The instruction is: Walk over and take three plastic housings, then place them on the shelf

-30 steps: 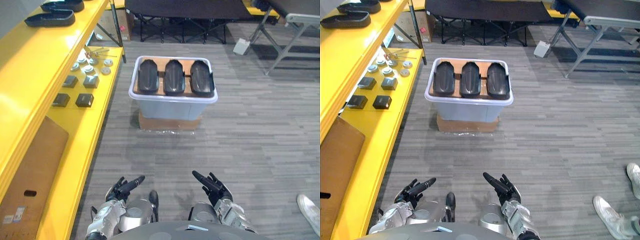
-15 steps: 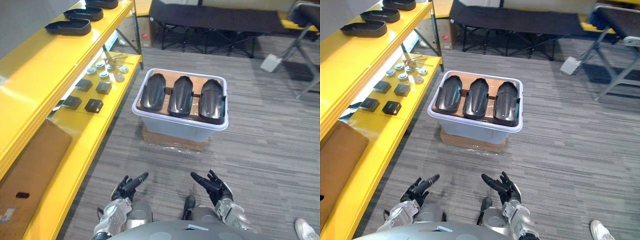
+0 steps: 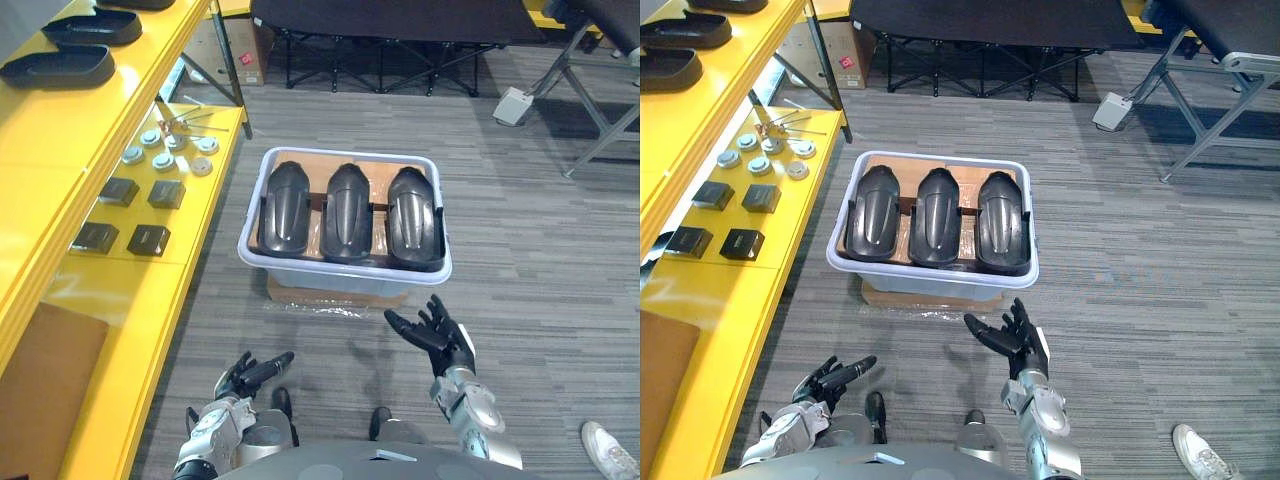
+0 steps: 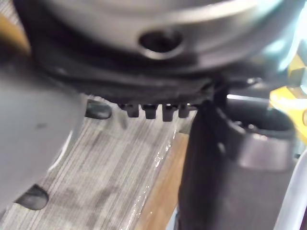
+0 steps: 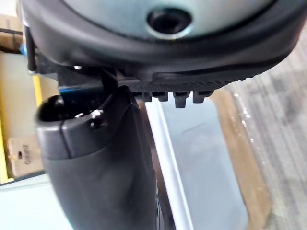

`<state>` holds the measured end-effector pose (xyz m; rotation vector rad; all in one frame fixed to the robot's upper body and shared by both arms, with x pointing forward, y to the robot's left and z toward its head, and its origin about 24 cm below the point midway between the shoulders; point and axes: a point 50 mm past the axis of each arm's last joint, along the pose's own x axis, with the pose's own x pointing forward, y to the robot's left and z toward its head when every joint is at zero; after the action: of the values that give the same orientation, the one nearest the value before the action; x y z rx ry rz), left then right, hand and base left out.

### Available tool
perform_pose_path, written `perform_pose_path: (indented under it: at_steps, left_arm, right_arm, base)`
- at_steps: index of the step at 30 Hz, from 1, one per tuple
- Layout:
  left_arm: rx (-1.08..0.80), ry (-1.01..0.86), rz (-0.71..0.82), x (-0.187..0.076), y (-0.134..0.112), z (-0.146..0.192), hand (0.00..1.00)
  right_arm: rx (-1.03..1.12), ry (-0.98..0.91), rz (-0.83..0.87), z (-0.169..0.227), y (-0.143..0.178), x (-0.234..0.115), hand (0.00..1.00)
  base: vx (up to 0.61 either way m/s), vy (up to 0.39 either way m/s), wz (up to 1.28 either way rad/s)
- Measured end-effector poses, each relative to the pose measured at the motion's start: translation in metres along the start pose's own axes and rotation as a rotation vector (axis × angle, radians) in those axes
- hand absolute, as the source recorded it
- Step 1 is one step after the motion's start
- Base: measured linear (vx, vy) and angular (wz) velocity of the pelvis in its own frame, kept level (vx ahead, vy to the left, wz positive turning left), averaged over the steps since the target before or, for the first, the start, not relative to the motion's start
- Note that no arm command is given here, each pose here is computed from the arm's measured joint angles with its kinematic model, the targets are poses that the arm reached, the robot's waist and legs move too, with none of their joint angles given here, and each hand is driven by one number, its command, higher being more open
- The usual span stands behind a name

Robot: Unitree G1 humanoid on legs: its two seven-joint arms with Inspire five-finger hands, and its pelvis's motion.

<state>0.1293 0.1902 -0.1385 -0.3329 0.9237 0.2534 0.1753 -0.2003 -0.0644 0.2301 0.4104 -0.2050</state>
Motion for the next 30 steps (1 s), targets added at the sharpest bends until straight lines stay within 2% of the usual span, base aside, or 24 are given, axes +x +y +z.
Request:
perform_pose_path:
  at_steps: [7,13,16,18,21,24,30]
  left_arm:
    - [0.013,0.051,0.038,-0.007,0.015,-0.017,1.00]
    - [0.051,0.065,0.071,-0.009,0.026,-0.021,1.00]
    - [0.058,0.042,0.105,-0.012,0.039,-0.018,1.00]
    - [0.082,0.020,0.111,-0.013,0.044,-0.013,1.00]
    - [0.056,-0.066,0.059,-0.006,0.035,0.005,1.00]
    - [0.051,-0.105,0.035,-0.001,0.026,0.016,1.00]
    - [0.078,-0.167,-0.003,0.005,0.013,0.036,1.00]
  right_arm:
    - [-0.010,-0.132,-0.067,0.045,-0.027,0.018,1.00]
    - [-0.071,-0.157,-0.148,0.084,-0.044,0.046,1.00]
    - [-0.081,-0.204,-0.162,0.122,-0.039,0.068,1.00]
    - [-0.080,-0.274,-0.171,0.168,-0.039,0.082,1.00]
    - [-0.074,-0.356,-0.209,0.222,-0.050,0.089,1.00]
    - [-0.033,-0.425,-0.211,0.262,-0.046,0.091,1.00]
    - [0.005,-0.448,-0.307,0.294,-0.054,0.090,1.00]
  base:
    - [-0.03,-0.023,0.03]
    - [-0.15,0.002,0.05]
    - [-0.11,0.038,0.05]
    - [-0.12,0.029,0.07]
    - [-0.11,0.019,0.21]
    - [-0.05,0.032,0.21]
    - [-0.01,0.019,0.15]
